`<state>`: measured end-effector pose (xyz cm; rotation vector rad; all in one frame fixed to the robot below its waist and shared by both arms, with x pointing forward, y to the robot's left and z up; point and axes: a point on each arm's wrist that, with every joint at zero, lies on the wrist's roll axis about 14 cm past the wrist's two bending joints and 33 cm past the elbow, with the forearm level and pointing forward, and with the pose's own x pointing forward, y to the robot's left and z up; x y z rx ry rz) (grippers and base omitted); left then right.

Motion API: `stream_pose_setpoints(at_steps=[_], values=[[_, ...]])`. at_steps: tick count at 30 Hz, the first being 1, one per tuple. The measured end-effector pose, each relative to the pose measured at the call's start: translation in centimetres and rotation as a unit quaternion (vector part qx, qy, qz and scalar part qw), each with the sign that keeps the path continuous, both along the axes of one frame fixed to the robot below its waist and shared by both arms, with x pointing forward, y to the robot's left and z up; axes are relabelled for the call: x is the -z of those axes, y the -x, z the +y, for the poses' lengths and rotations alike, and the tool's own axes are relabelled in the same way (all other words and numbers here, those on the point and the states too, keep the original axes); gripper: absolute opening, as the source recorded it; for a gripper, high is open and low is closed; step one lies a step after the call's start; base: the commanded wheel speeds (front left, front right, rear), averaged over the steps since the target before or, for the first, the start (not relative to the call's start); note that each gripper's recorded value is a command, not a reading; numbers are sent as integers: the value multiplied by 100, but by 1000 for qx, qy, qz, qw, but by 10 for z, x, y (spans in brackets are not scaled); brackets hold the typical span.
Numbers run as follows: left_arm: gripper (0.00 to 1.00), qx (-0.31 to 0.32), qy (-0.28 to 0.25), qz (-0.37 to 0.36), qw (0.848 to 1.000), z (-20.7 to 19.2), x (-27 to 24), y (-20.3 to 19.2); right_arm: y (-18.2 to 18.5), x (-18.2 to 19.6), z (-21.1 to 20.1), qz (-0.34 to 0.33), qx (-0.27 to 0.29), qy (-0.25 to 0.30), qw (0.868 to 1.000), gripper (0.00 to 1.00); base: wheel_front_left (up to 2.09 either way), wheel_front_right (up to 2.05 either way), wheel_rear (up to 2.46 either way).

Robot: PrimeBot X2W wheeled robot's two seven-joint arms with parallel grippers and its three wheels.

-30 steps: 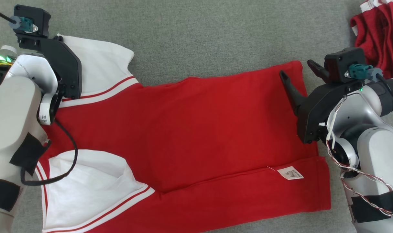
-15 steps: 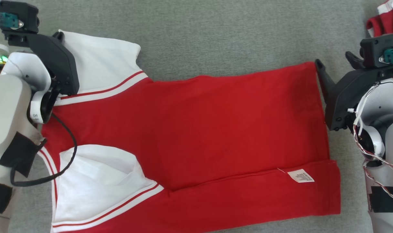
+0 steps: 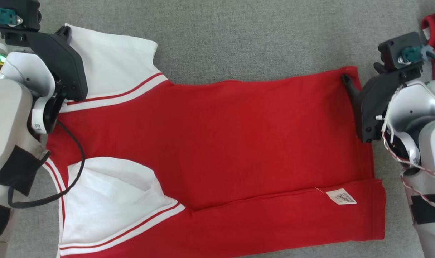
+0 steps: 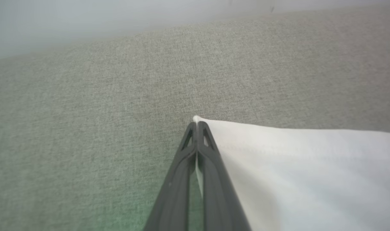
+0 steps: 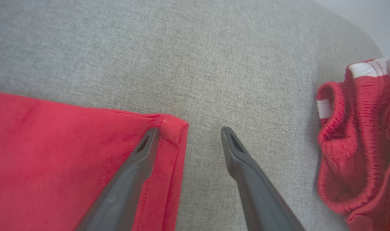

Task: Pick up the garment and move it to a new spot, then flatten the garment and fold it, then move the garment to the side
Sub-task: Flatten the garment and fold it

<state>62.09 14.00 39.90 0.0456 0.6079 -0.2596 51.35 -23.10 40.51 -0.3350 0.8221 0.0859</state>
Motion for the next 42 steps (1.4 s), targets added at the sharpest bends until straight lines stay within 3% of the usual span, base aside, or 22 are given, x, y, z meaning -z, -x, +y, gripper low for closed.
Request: stream_pose_setpoints(at_steps=[2,4,6,7,10,19,24,33,42], values=[[0,1,0,0,1000,-1,1,0,0,4,0,17,-3,3,1000,77,0,0,0],[0,2,0,0,1000,-1,1,0,1,8,1,32,-5,3,999,78,0,0,0],[0,2,0,1,1000,-1,2,0,1,11,2,43,-8,1,999,53,0,0,0],[0,2,0,1,1000,0,2,0,1,12,2,47,-9,1,999,53,0,0,0],[0,1,3,1,1000,0,2,1,3,15,6,55,-13,-7,998,0,0,0,0],[0,5,18,-111,994,-4,-39,-10,-6,1,3,-5,-10,-22,1000,0,0,0,0],[0,-9,40,-153,987,-6,-47,5,-3,-4,10,-34,-14,-38,999,0,0,0,0],[0,-30,80,-223,971,-3,-69,49,6,-26,16,-83,-24,-46,995,0,0,0,0],[0,-52,133,-242,960,-3,-85,111,33,-41,21,-106,-38,-47,992,0,0,0,0]])
